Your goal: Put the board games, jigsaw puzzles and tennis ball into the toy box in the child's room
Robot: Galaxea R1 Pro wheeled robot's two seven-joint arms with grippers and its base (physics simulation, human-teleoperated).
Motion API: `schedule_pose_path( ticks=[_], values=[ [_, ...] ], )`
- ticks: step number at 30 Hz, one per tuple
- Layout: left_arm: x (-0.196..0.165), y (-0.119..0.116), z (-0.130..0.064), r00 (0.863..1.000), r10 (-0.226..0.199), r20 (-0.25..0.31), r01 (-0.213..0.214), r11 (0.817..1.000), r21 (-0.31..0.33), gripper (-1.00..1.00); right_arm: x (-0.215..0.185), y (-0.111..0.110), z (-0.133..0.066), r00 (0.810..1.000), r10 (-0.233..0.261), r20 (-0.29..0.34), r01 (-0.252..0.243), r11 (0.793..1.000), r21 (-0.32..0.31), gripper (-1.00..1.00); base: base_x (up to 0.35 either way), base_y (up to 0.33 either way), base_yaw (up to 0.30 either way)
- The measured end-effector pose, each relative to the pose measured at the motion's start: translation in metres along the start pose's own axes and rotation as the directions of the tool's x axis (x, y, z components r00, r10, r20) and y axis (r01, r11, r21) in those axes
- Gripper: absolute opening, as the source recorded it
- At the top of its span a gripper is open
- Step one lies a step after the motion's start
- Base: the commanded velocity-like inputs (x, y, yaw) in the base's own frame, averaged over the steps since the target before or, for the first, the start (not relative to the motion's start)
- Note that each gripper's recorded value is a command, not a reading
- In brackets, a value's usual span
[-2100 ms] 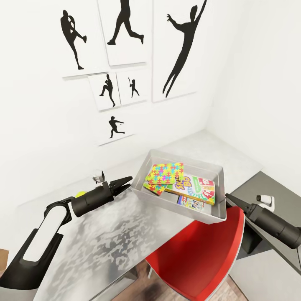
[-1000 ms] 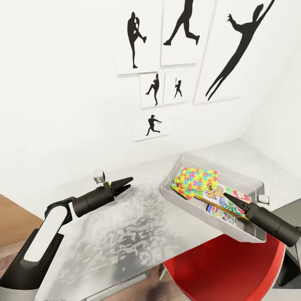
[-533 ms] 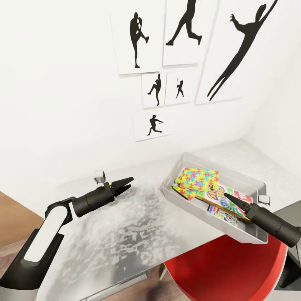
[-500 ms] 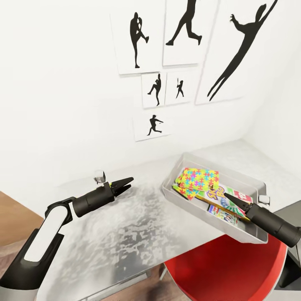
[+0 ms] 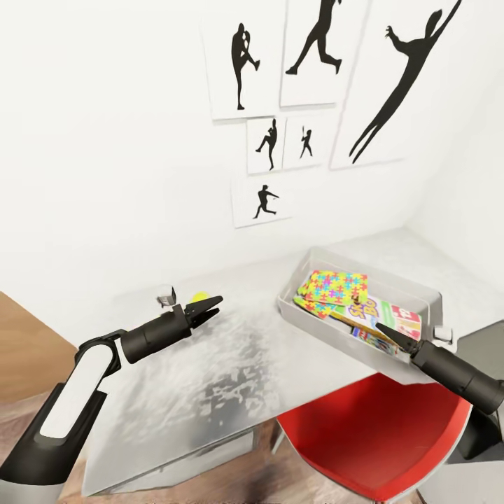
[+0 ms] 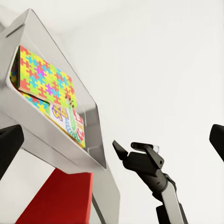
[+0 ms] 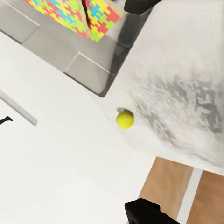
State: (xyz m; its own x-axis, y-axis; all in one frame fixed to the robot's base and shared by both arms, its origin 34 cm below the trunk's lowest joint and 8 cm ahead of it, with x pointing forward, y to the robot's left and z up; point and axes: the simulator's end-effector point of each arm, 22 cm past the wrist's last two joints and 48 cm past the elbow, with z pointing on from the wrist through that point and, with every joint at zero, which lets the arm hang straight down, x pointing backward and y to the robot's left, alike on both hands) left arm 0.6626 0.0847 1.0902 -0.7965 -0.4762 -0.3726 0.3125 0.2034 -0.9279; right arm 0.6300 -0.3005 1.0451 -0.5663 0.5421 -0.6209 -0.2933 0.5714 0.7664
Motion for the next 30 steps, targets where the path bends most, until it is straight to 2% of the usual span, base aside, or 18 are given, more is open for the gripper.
schedule_pose_path(
  ticks=[14,28,30],
  values=[
    [-0.0013,-0.0018,-0.0008,1.000,0.003,0.004,-0.003,1.000,0.002,1.00,-0.0021,0.0017,0.0012,1.000,-0.005,0.002,0.005,1.000,-0.001,1.00,-0.031,0.019,0.038],
    [-0.0008,-0.0025,-0.0005,1.000,0.004,0.002,-0.004,1.000,0.002,1.00,-0.0035,0.0017,0.0026,1.000,-0.009,0.004,0.009,1.000,0.001,1.00,-0.002,0.001,0.238],
    [-0.0006,-0.0025,-0.0004,1.000,0.004,0.002,-0.004,1.000,0.002,1.00,-0.0035,-0.0020,0.0028,1.000,-0.009,0.004,0.009,1.000,0.018,1.00,0.000,0.000,0.230]
  ],
)
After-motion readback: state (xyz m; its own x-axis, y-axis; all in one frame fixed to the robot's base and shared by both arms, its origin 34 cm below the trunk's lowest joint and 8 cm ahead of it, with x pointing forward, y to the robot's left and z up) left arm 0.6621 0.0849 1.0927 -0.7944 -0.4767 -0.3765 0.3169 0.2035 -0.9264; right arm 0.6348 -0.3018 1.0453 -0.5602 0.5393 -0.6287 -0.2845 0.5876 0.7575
